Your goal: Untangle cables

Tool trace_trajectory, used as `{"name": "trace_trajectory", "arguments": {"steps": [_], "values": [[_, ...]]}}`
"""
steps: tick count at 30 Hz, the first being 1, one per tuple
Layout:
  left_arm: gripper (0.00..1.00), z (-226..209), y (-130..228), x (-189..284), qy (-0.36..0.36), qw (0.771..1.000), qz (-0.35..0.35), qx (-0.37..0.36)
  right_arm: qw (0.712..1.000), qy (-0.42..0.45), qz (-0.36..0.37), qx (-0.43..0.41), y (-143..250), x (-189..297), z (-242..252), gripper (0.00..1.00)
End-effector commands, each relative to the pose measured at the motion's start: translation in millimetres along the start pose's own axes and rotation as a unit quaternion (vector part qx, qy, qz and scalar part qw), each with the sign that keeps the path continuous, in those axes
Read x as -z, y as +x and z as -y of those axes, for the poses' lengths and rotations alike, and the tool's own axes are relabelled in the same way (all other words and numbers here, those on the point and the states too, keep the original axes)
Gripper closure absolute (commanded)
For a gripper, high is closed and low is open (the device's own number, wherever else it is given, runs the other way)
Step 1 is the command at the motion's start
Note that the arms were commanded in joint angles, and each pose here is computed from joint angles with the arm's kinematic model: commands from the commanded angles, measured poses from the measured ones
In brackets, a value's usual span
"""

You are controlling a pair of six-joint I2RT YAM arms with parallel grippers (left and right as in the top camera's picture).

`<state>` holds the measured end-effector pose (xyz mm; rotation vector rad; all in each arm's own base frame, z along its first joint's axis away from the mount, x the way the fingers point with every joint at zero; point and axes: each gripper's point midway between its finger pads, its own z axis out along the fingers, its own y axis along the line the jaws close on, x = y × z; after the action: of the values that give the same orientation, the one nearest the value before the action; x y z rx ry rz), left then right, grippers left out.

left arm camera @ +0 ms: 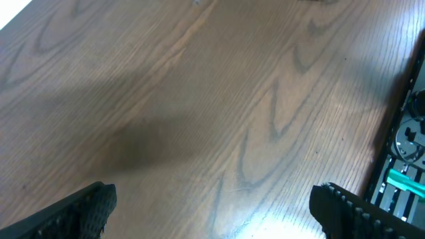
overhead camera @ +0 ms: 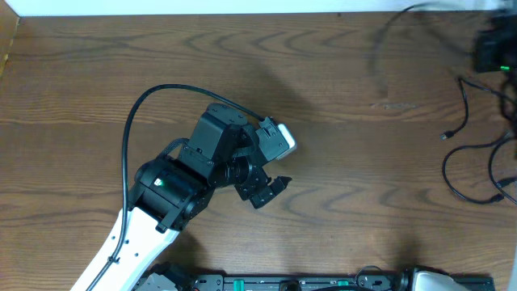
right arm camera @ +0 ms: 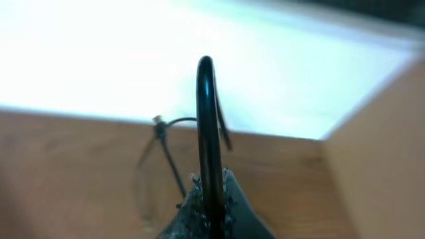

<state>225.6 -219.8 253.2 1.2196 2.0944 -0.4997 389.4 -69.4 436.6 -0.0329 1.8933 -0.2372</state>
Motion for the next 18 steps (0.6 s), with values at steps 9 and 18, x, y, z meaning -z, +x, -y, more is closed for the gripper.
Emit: {"name": "trace_trajectory", "arguments": {"steps": [9,18], "values": [[0.02,2,-4,2,0.003,1.000,0.006,0.005,0.983,0.121,-0.029,-0.132,31,6,96,0.99],[0.02,2,-4,2,0.003,1.000,0.006,0.005,0.945,0.159,-0.152,-0.242,115,-26,129,0.99]]}}
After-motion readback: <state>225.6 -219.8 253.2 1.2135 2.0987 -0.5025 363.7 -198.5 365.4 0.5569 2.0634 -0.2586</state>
